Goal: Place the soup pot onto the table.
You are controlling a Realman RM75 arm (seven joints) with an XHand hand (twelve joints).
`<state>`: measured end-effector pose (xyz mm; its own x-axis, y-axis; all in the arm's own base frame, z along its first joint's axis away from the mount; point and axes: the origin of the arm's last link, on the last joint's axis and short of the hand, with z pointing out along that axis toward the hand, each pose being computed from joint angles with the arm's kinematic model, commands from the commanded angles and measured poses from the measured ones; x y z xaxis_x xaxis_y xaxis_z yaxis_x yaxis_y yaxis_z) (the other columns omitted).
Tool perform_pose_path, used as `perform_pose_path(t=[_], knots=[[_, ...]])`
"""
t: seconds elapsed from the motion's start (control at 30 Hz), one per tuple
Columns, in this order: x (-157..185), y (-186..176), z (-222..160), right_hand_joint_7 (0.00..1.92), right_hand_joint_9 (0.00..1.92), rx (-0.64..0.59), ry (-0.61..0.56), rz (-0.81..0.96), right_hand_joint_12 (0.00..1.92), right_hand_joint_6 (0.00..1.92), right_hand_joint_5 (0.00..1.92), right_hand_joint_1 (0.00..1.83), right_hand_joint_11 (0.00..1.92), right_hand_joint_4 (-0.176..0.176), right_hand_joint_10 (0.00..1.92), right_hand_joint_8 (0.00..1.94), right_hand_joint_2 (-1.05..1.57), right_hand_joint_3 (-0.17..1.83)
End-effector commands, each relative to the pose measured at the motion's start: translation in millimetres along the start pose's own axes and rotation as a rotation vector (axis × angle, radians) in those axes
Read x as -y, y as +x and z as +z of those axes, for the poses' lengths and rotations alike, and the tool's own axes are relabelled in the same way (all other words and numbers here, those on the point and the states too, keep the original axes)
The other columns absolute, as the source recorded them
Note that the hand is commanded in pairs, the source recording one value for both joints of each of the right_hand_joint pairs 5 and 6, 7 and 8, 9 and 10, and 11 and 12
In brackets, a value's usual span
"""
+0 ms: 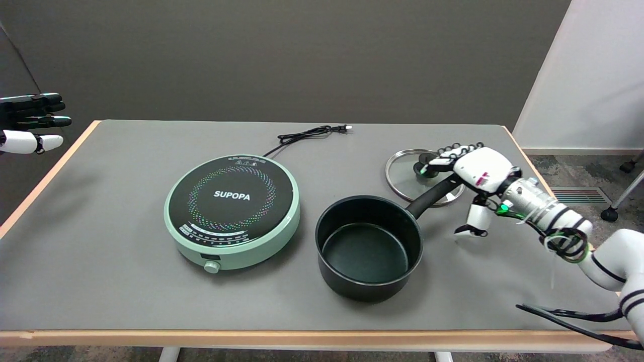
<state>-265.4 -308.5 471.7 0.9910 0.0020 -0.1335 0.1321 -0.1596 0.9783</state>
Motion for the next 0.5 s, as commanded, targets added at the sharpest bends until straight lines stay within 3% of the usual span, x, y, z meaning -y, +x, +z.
perform_pose_path(t=[0.03, 0.27, 0.33, 0.37, 0.43, 0.5], knots=[[-57, 17, -64, 0.55, 0.55, -0.069, -0.253, 0.039, 0.55, 0.55, 0.55, 1.16, 0.55, 0.123, 0.55, 0.55, -0.48, 1.13], [-74, 50, -83, 0.52, 0.52, -0.222, -0.326, 0.087, 0.52, 0.52, 0.52, 1.11, 0.52, 0.130, 0.52, 0.52, -0.48, 1.11], [-76, 58, -88, 0.52, 0.52, -0.238, -0.332, 0.074, 0.52, 0.52, 0.52, 1.04, 0.52, 0.165, 0.52, 0.52, -0.50, 1.12], [-77, 62, -92, 0.51, 0.51, -0.250, -0.338, 0.083, 0.51, 0.51, 0.51, 1.11, 0.51, 0.153, 0.51, 0.51, -0.53, 1.13], [-79, 67, -98, 0.48, 0.48, -0.268, -0.347, 0.116, 0.48, 0.48, 0.48, 1.11, 0.48, 0.175, 0.48, 0.48, -0.61, 1.15], [-84, 70, -108, 0.45, 0.45, -0.310, -0.375, 0.201, 0.45, 0.45, 0.45, 1.11, 0.45, 0.176, 0.45, 0.45, -0.66, 1.15]])
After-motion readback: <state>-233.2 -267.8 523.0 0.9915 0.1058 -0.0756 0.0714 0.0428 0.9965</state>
